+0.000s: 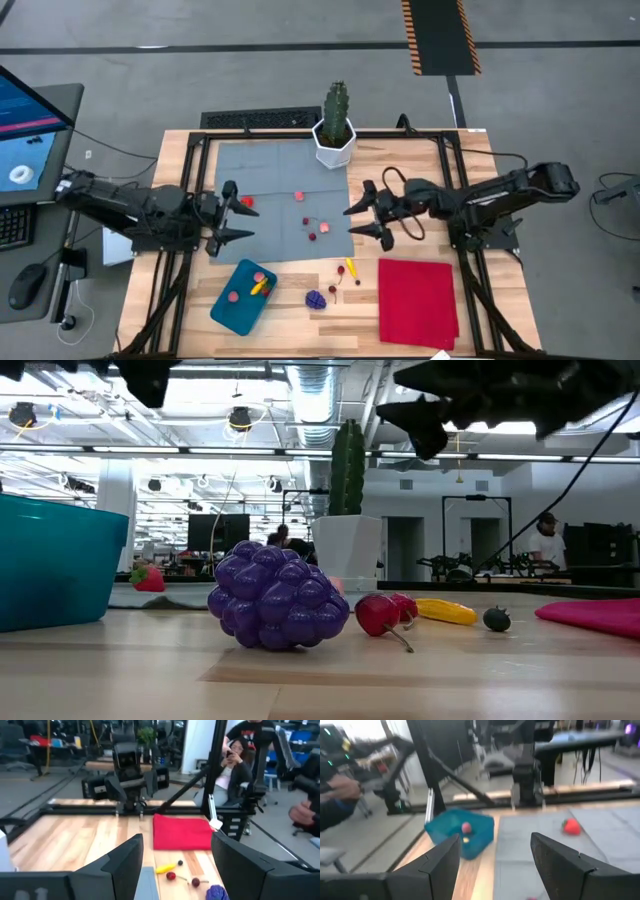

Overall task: Pick and placing Produce into tupperware
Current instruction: Put the corn into the blue bin

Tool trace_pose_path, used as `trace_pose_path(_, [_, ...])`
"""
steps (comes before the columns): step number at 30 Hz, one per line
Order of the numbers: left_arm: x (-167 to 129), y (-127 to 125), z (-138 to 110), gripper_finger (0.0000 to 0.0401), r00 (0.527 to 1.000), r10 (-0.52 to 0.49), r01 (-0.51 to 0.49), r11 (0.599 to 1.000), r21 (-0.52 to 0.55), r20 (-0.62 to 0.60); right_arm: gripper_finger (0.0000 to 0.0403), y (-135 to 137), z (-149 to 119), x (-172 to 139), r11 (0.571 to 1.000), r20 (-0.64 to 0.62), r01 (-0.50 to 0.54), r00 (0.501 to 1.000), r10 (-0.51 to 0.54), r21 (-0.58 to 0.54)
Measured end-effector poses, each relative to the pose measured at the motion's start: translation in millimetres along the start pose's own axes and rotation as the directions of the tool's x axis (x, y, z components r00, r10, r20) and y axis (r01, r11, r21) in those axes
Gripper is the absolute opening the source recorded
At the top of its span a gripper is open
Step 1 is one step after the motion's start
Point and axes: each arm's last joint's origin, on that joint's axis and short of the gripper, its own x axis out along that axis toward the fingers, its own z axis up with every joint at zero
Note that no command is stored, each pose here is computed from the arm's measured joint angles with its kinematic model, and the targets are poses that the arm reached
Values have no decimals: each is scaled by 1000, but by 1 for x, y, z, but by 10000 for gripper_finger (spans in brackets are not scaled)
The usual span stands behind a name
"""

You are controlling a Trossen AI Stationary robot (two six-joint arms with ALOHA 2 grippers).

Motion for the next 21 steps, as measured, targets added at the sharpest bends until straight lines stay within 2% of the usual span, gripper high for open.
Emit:
trace_pose_path(3, [7,5,-6,224,998,-33,32,999,-14,-54,265,4,12,3,1000,-94,-3,996,3,-3])
trace_pose_path(5, [14,9,-13,224,998,-18,18,1000,-5,-54,265,8,15,3,999,-146,-20,989,16,-28])
trace_pose_path(12, [17,23,-22,224,997,-55,54,998,-22,-44,265,25,22,-2,997,-158,-74,985,68,-31])
trace_pose_path(15, [15,23,-23,224,996,-57,56,998,-21,-62,265,31,17,-3,996,-207,-80,975,85,34])
trace_pose_path(17, [14,23,-26,224,995,-51,49,999,-22,-86,265,33,13,-3,997,-239,-36,970,51,70])
trace_pose_path(19, [13,23,-28,224,992,-52,43,996,-73,-113,265,35,9,-2,993,-270,4,962,29,120])
trace_pose_path(21, [13,23,-29,224,992,-54,43,994,-98,-118,265,41,5,0,985,-290,0,956,50,170])
